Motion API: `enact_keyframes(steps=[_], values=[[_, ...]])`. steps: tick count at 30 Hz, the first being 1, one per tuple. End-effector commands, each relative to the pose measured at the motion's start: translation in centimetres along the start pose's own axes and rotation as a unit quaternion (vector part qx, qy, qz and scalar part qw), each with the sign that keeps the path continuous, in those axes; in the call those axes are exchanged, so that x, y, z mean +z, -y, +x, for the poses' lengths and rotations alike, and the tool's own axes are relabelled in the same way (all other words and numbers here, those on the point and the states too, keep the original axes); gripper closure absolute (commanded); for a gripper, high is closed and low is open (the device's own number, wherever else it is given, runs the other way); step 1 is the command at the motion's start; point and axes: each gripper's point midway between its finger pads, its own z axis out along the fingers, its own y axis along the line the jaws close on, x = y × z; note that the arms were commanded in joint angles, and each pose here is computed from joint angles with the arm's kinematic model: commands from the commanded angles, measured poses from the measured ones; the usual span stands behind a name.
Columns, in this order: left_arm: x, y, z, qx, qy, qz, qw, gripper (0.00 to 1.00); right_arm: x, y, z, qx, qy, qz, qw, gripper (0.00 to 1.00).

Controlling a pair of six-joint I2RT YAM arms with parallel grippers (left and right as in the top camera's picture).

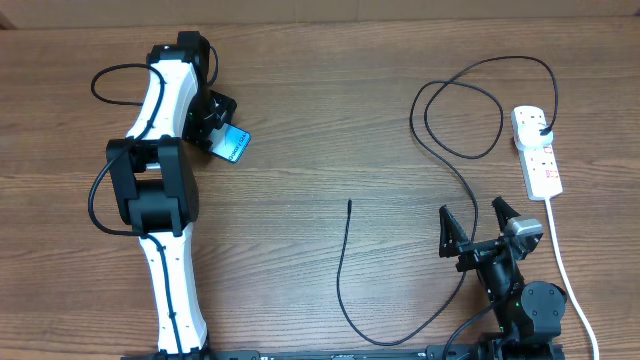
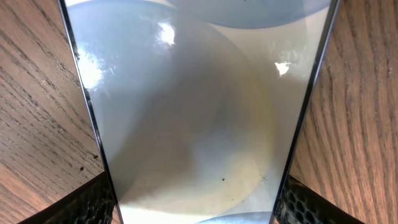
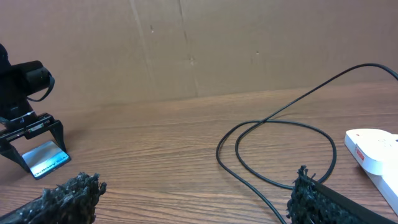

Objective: Plug charger to phone and switch on socket

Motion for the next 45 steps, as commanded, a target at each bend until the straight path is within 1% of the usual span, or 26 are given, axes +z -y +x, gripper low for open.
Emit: enact_keyframes(steps=[1, 8, 11, 17, 20, 24, 27, 29, 33, 34, 36, 41, 45], values=[[3.3, -1.5, 1.0, -0.009, -0.031, -0.040, 0.999, 0.96, 0.0, 0.1, 0.0, -0.002, 0.002, 0.003, 1.000, 0.00], [2.6, -1.0, 1.0, -0.008, -0.034, -0.032, 0.999, 0.96, 0.0, 0.1, 0.0, -0.002, 0.002, 0.003, 1.000, 0.00], [1.6, -0.1, 0.6, 0.017, -0.026, -0.016, 0.999, 0.96, 0.0, 0.1, 0.0, -0.002, 0.002, 0.003, 1.000, 0.00], [-2.1, 1.5, -0.5, 0.051, 0.002, 0.012, 0.999, 0.96, 0.0, 0.1, 0.0, -0.002, 0.002, 0.003, 1.000, 0.00], [-4.1, 2.2, -0.7, 0.054, 0.009, 0.027, 0.998, 0.96, 0.0, 0.1, 0.0, -0.002, 0.002, 0.003, 1.000, 0.00], [-6.5, 3.1, -0.5, 0.060, 0.005, 0.056, 0.997, 0.96, 0.0, 0.1, 0.0, -0.002, 0.002, 0.003, 1.000, 0.00], [-8.0, 3.9, 0.3, 0.065, -0.011, 0.083, 0.994, 0.96, 0.0, 0.1, 0.0, -0.002, 0.002, 0.003, 1.000, 0.00], [-8.9, 4.7, 1.2, 0.071, -0.035, 0.109, 0.991, 0.96, 0.0, 0.1, 0.0, -0.002, 0.002, 0.003, 1.000, 0.00], [-10.2, 6.4, 4.4, 0.080, -0.125, 0.167, 0.975, 0.96, 0.0, 0.1, 0.0, -0.002, 0.002, 0.003, 1.000, 0.00], [-10.8, 7.0, 5.8, 0.078, -0.167, 0.189, 0.965, 0.96, 0.0, 0.1, 0.0, -0.002, 0.002, 0.003, 1.000, 0.00], [-11.7, 7.6, 7.2, 0.082, -0.210, 0.213, 0.951, 0.96, 0.0, 0.1, 0.0, -0.002, 0.002, 0.003, 1.000, 0.00], [-14.2, 8.4, 10.1, 0.088, -0.304, 0.260, 0.912, 0.96, 0.0, 0.1, 0.0, -0.002, 0.002, 0.003, 1.000, 0.00], [-16.2, 8.4, 12.1, 0.090, -0.374, 0.285, 0.878, 0.96, 0.0, 0.1, 0.0, -0.002, 0.002, 0.003, 1.000, 0.00]])
